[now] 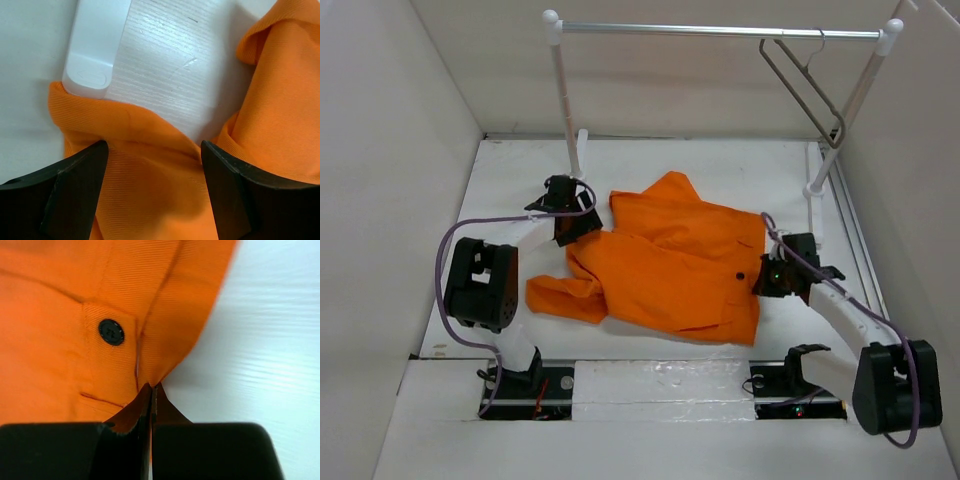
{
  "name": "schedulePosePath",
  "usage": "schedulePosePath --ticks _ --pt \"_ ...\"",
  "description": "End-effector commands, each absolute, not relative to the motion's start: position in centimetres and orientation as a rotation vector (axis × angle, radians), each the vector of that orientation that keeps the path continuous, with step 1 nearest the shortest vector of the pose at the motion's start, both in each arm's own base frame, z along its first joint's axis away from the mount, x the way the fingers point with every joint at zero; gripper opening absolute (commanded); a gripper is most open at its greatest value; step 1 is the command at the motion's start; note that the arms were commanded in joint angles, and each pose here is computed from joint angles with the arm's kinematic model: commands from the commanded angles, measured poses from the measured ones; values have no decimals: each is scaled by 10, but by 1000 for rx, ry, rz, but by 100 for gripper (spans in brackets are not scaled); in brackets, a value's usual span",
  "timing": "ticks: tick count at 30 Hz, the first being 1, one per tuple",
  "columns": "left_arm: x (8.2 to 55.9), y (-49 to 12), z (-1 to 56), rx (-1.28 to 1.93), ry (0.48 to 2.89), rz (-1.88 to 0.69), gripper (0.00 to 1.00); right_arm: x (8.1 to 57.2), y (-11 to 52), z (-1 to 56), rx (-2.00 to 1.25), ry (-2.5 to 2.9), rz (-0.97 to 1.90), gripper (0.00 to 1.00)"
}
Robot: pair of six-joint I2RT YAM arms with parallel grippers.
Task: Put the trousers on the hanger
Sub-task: Flatten out the trousers at the center of the board.
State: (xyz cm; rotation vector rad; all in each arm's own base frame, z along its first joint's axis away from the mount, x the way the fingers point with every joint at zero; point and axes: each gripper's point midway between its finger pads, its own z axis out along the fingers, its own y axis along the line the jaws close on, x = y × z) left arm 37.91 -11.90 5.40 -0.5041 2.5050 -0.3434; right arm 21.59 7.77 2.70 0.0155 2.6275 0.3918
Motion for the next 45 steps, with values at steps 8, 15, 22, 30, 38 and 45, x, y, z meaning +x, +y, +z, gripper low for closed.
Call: schedulePosePath --ticks 8,15,22,30,38,45 --pt "354 -83 90 -589 2339 -227 86 274 -46 121 188 2383 -119 0" --pt "350 -100 54 -603 2454 -320 91 275 -39 104 112 2420 -21 54" --pt "351 -119 66 -549 2479 -446 80 261 54 134 -309 2325 187 53" --pt "343 -76 204 -558 2099 -334 41 209 297 207 -1090 1875 706 22" --pt "320 -20 389 -651 1663 -222 41 206 471 237 -1538 1600 793 84" --pt "303 -19 433 -621 1601 -265 46 204 532 155 -1683 1734 860 85"
